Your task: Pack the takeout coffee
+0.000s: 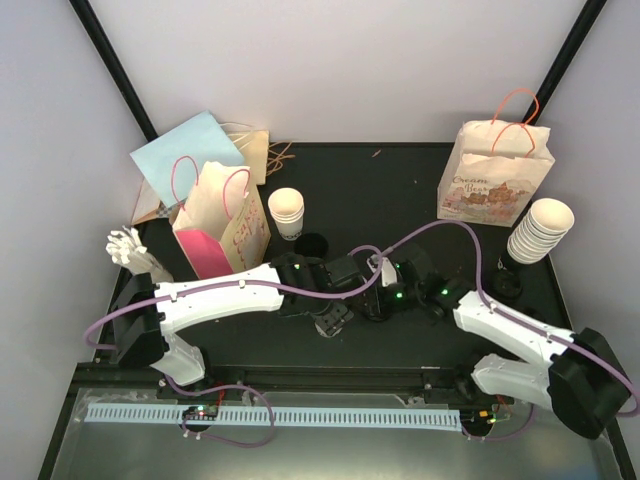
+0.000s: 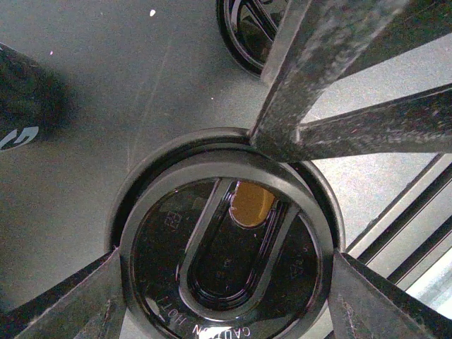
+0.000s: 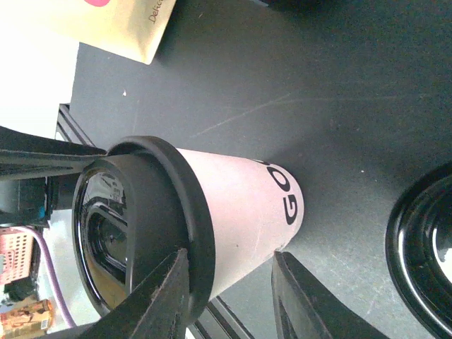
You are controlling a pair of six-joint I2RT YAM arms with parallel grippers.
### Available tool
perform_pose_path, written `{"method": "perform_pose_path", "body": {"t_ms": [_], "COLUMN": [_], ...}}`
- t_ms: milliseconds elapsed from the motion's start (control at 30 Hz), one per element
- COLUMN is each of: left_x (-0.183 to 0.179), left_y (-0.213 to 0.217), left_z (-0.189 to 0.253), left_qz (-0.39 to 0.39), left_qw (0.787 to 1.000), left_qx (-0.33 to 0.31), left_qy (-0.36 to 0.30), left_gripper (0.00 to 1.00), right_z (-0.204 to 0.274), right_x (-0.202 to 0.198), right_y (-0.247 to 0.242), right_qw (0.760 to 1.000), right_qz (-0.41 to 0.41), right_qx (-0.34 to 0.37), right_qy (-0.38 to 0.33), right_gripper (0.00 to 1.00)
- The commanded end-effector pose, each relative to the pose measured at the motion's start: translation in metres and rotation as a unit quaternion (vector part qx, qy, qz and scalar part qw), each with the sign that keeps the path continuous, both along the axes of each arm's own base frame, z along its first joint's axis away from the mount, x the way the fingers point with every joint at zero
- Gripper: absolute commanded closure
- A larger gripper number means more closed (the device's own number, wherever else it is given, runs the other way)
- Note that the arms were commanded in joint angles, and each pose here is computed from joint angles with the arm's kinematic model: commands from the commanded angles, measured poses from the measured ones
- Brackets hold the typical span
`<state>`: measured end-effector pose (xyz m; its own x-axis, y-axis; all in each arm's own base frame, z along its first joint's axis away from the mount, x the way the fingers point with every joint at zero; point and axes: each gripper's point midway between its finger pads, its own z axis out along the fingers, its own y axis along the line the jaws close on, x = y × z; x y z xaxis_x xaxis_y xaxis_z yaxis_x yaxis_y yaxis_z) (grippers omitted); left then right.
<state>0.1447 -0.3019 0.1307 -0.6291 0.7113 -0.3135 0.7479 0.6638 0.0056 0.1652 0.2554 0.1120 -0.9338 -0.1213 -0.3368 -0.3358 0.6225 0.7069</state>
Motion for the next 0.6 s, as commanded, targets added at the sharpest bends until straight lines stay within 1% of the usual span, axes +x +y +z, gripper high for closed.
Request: {"method": "perform_pose_path", "body": {"t_ms": [0, 133, 433, 567], "left_x": [-0.006, -0.007, -0.008, -0.008], "left_y": [-0.002, -0.001, 0.001, 0.001], "left_z": [-0.012, -0.014, -0.017, -0.017], "left_qz": [-0.002, -0.002, 0.0, 0.0], "left_qw": [1.0, 1.0, 1.0, 1.0], "left_qx": [0.012, 0.01, 0.012, 0.011], "left_qy": [0.015, 0.018, 0.02, 0.019], "left_gripper": [0.29, 0.29, 0.29, 0.3], "right_z": [0.007, 0.003, 0.012, 0.006], "right_x": [0.002, -0.002, -0.009, -0.012], "right_y": [0.012, 0.013, 0.017, 0.018], "right_qw": [0.999, 0.999, 0.997, 0.997], "right_qz": [0.015, 0.022, 0.046, 0.053], "right_qx": [0.028, 0.031, 0.056, 0.054], "right_qy": [0.004, 0.012, 0.016, 0.026], "right_gripper": [0.66, 0.68, 0.69, 0.68]}}
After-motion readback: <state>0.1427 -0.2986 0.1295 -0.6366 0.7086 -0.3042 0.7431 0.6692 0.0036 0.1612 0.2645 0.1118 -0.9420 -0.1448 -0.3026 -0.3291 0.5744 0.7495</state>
